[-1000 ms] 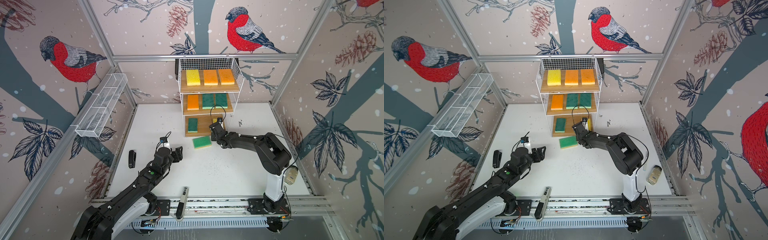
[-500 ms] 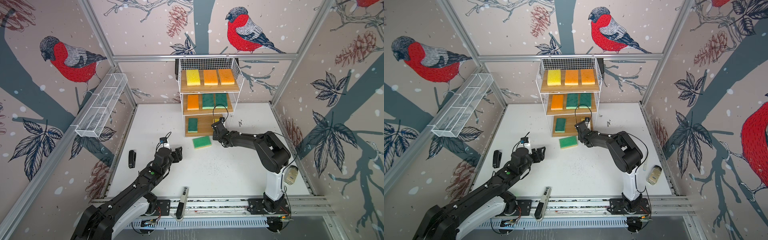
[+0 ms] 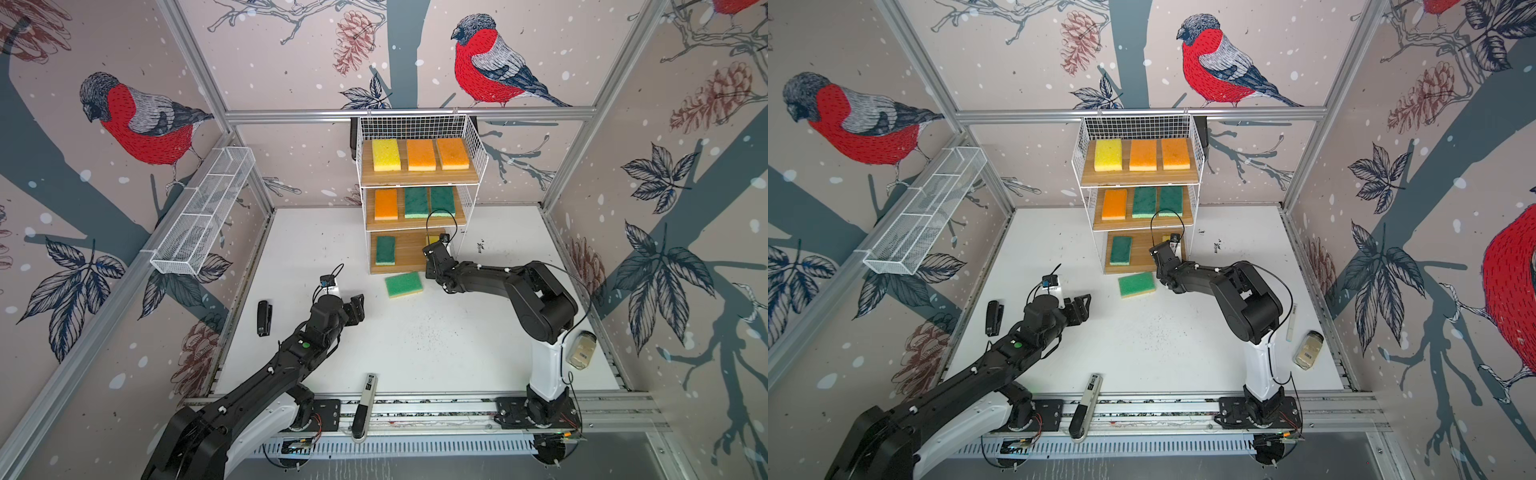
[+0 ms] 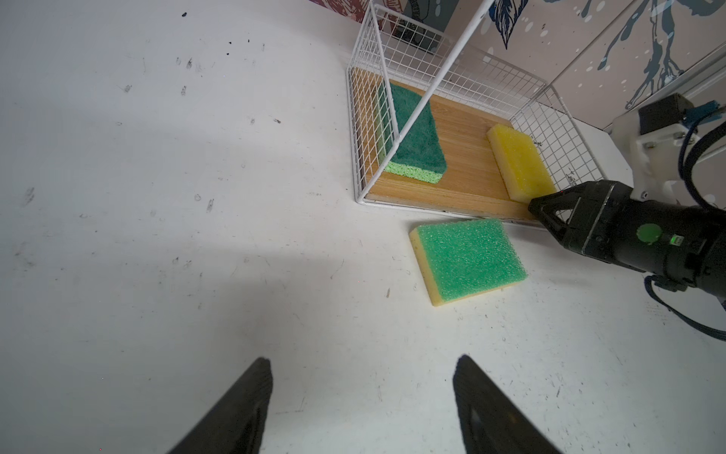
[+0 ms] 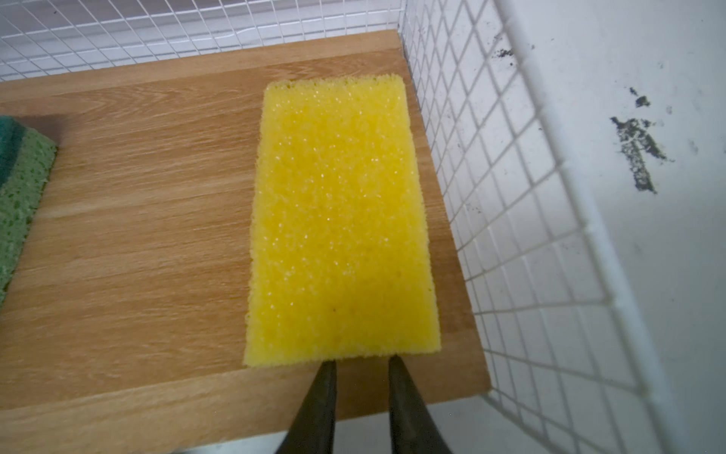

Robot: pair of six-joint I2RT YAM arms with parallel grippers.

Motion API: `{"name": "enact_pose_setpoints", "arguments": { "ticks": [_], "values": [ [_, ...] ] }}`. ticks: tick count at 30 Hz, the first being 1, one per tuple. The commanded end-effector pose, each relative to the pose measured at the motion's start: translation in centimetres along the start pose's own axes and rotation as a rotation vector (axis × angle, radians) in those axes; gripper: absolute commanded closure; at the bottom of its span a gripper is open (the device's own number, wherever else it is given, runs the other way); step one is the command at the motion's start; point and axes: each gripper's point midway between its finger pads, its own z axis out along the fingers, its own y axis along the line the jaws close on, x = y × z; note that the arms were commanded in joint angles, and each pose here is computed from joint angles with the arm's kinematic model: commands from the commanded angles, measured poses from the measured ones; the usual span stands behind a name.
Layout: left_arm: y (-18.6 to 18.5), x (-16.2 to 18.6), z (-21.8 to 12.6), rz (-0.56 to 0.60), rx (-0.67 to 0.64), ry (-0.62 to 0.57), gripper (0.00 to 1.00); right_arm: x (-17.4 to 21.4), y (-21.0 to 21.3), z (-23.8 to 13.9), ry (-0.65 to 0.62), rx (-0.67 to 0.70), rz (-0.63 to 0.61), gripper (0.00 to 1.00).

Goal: Place and organize the cleaning sponges onto the shelf
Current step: 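Push the yellow sponge farther into the shelf with the right gripper tips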

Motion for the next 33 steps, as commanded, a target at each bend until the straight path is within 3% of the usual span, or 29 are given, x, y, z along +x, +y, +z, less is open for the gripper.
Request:
{"name": "enact_pose_setpoints", "arguments": {
  "ticks": [1,14,21,33],
  "values": [
    [-0.5,-1.3,-0.1,0.012,0.012,-0.042,0.26,-0.8,-0.5,0.1,-0.024,0.023,0.019,0.74],
    [-0.7,-0.8,0.3,0.015,0.022,-0.019,0.26,-1.1,-0.9,-0.2,-0.029,0.033,0.029,0.73],
    [-0.8,-0.1,0.9,0.02,0.024,0.013,0.26,-0.1,0.6,-2.1,-0.011,-0.016,0.037,0.73],
    [-2.1,0.0,2.3,-0.016,0.073,0.041,0.28,0.1,1.4,-9.5,-0.047,-0.126,0.082,0.54]
  ]
}}
